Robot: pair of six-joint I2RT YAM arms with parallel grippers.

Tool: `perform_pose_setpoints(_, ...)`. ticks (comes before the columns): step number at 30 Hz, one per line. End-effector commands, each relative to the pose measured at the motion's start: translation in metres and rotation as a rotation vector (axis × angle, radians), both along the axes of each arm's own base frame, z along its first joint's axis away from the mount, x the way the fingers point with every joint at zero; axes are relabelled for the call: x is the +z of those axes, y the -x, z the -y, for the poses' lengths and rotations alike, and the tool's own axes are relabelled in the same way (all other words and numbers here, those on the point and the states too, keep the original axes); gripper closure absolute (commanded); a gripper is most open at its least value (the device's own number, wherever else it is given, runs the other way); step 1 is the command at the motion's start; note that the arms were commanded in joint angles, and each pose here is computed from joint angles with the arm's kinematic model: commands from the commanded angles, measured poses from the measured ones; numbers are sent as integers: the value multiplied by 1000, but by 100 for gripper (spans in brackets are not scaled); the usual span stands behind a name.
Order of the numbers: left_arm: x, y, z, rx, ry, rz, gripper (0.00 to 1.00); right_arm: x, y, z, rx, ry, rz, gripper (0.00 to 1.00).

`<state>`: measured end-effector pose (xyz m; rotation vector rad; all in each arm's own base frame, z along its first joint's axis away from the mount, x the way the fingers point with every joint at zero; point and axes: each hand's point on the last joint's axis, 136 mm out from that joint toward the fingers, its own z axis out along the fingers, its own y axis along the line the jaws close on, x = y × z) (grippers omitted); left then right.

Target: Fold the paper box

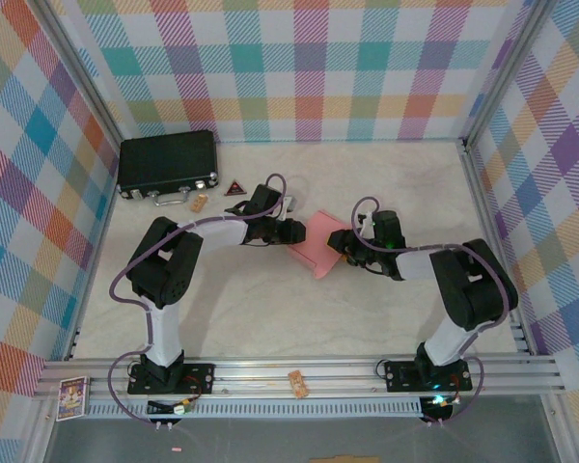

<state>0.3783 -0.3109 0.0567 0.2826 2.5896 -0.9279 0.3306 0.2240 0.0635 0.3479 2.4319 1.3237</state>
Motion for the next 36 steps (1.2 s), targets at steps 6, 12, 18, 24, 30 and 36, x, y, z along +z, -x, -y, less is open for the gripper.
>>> perform_pose_setpoints(6, 11, 9, 22, -67, 67, -17, 61, 26, 11, 0, 14, 59, 32, 56)
perform_pose_setpoints(12, 20, 11, 27, -77, 108, -18, 57, 47, 14, 4, 6, 118, 54, 54)
perform_pose_setpoints(18, 27, 13, 34, -90, 167, -32, 54, 65, 12, 6, 7, 154, 77, 52)
perform_pose_setpoints(24, 29, 12, 35, -78, 193, -39, 54, 76, 3, -1, 29, 168, 79, 52)
perform_pose_setpoints(30, 27, 10, 33, -67, 182, -39, 55, 62, 10, 15, -15, 247, 45, 51)
perform_pose_setpoints(36, 25, 11, 37, -87, 176, -50, 55, 30, 27, 34, -45, 326, -7, 51)
